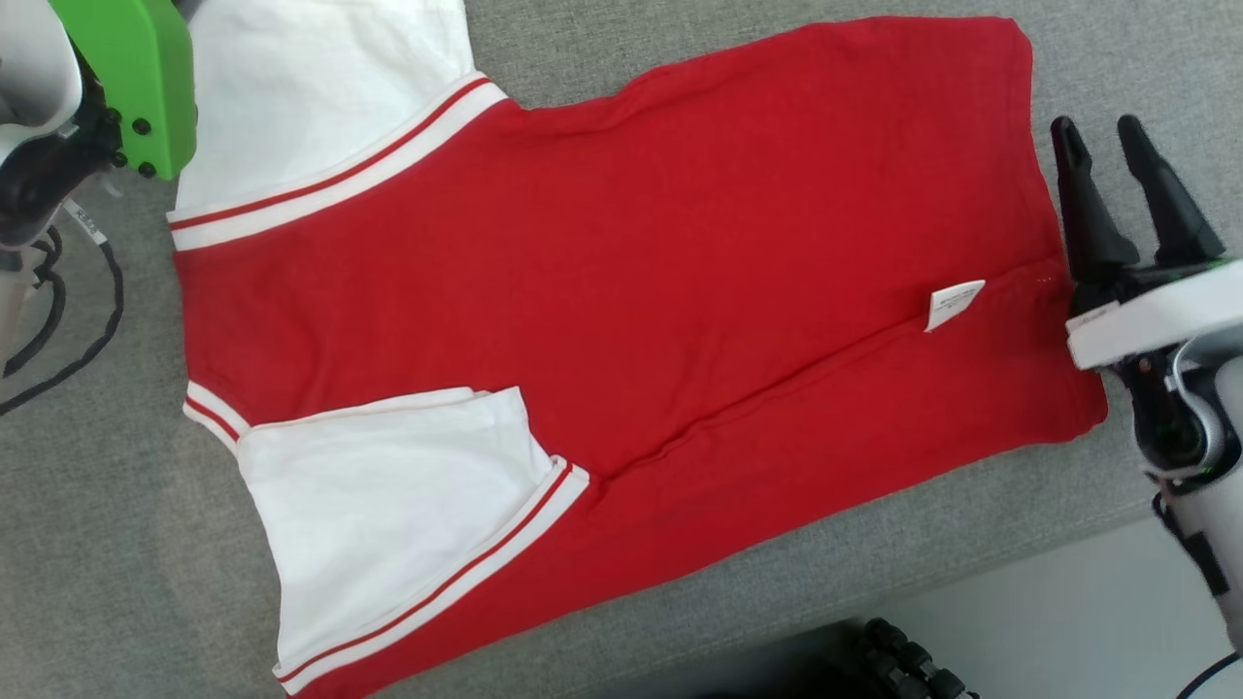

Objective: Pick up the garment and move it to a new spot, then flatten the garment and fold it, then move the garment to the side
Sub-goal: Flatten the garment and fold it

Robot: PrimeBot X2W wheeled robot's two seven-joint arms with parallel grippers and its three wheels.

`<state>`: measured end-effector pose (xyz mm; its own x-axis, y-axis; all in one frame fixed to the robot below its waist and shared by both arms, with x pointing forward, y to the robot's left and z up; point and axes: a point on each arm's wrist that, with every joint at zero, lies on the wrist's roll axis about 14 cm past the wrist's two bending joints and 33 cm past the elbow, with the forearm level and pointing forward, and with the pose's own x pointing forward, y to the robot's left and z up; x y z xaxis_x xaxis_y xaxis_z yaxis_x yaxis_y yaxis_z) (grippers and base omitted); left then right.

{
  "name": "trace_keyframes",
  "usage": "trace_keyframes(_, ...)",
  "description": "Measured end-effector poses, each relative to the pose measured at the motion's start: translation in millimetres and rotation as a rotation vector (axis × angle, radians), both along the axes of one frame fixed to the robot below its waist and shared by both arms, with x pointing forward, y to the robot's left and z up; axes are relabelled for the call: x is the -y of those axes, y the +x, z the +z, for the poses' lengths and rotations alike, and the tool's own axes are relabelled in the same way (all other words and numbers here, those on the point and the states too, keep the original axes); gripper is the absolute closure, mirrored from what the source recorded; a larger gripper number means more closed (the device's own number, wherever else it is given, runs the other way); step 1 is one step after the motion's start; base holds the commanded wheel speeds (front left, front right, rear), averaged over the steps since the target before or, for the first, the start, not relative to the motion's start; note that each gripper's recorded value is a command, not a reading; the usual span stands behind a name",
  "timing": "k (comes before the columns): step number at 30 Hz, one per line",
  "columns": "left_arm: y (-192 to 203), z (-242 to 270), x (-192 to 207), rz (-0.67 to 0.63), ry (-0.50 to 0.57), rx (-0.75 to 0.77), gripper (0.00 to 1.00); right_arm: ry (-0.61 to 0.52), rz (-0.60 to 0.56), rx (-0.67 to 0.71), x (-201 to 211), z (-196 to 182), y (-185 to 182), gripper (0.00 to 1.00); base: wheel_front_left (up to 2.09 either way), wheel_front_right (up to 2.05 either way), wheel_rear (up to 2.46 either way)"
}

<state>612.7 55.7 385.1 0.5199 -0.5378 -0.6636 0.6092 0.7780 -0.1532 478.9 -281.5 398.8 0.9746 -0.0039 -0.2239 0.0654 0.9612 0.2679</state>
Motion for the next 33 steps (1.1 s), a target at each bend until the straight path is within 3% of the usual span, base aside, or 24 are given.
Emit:
trace_keyframes(4, -9, 10, 0, -0.011, -0.011, 0.014, 1.00, -0.145, 0.049, -0.091, 12, -7, 24, 0.00, 0.00, 0.00, 0.00)
trace_keyframes(11, -19, 25, -13, -0.005, -0.001, 0.037, 1.00, -0.200, 0.134, -0.110, -15, -6, 58, 0.00, 0.00, 0.00, 0.00)
trace_keyframes(23, -30, 29, -21, 0.000, 0.004, 0.028, 1.00, -0.240, 0.263, -0.186, -49, -22, 60, 0.00, 0.00, 0.00, 0.00)
trace_keyframes(24, -30, 29, -21, 0.000, 0.005, 0.026, 1.00, -0.243, 0.273, -0.189, -51, -22, 60, 0.07, 0.00, 0.00, 0.00)
trace_keyframes(25, -31, 29, -21, 0.001, 0.005, 0.026, 1.00, -0.248, 0.283, -0.190, -53, -22, 59, 0.44, 0.00, 0.00, 0.00)
trace_keyframes(26, -31, 29, -21, 0.001, 0.005, 0.026, 1.00, -0.252, 0.292, -0.191, -55, -22, 59, 0.58, 0.00, 0.00, 0.00)
trace_keyframes(27, -30, 30, -21, 0.003, 0.001, 0.032, 1.00, -0.256, 0.302, -0.188, -57, -21, 60, 1.00, 0.00, 0.00, 0.00)
trace_keyframes(33, -25, 40, -23, 0.022, -0.030, 0.082, 1.00, -0.273, 0.315, -0.168, -56, -12, 65, 1.00, 0.00, 0.00, 0.00)
